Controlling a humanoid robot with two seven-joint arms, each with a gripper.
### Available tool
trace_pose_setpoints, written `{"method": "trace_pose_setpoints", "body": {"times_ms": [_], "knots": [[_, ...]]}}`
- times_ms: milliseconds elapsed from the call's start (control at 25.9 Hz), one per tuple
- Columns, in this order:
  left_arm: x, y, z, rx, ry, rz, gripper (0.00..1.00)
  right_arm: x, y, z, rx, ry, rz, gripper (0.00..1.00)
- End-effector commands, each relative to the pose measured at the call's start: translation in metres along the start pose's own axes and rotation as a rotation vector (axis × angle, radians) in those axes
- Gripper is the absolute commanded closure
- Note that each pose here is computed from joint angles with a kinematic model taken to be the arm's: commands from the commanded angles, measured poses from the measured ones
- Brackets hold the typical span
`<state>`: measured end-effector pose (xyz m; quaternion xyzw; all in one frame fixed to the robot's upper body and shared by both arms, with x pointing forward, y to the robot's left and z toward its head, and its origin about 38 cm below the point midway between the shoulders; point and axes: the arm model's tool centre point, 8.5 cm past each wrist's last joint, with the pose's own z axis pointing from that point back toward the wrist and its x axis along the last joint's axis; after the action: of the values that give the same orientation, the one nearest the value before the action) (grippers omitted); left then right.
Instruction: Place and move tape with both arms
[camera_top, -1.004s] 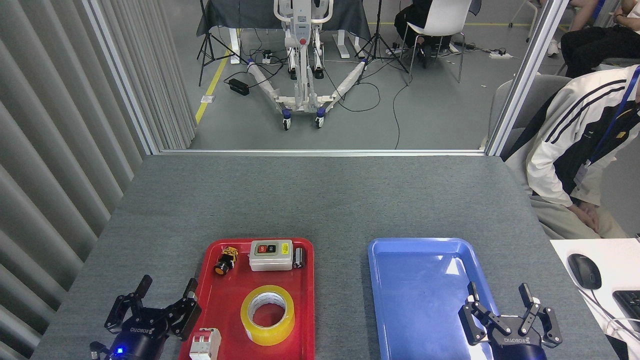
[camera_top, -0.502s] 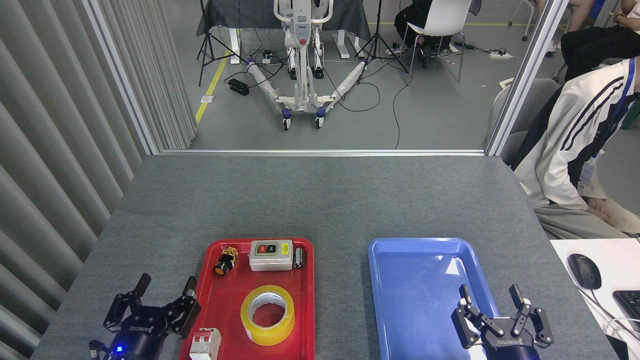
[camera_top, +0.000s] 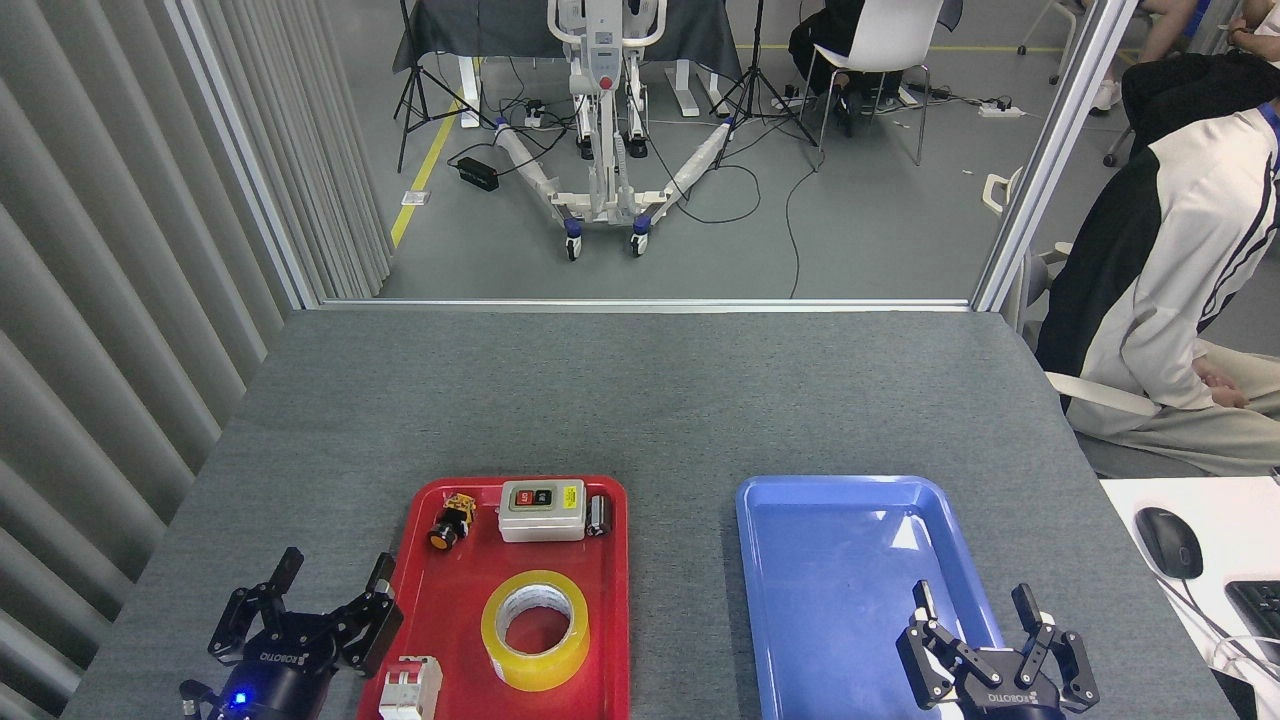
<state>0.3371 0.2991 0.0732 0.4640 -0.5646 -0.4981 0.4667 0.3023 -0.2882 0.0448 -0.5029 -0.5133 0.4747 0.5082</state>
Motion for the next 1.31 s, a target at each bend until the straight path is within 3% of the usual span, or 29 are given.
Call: {"method": "trace_pose_setpoints", "body": {"times_ms": [0, 464, 695, 927, 1043, 1275], "knots": [[0.000, 0.000, 0.000, 0.000, -0.005, -0.001, 0.00, 0.001, -0.001, 0.001, -0.004, 0.001, -0.002, 0.00], [-0.003, 0.002, -0.001, -0.020, -0.010, 0.003, 0.00, -0.001, -0.002, 0.001, -0.007, -0.003, 0.005, 0.00], [0.007, 0.005, -0.021, -0.240, -0.102, -0.025, 0.00, 0.000, -0.003, 0.000, -0.010, -0.007, 0.004, 0.00], [0.017, 0.022, -0.047, -0.281, -0.208, -0.076, 0.00, 0.000, -0.003, 0.000, -0.010, -0.008, 0.004, 0.00], [0.029, 0.018, -0.058, -0.351, -0.245, -0.092, 0.01, 0.000, -0.003, 0.000, -0.009, -0.010, 0.004, 0.00], [0.047, -0.006, -0.061, -0.651, -0.284, -0.132, 0.01, 0.000, -0.003, 0.000, -0.009, -0.010, 0.004, 0.00]]}}
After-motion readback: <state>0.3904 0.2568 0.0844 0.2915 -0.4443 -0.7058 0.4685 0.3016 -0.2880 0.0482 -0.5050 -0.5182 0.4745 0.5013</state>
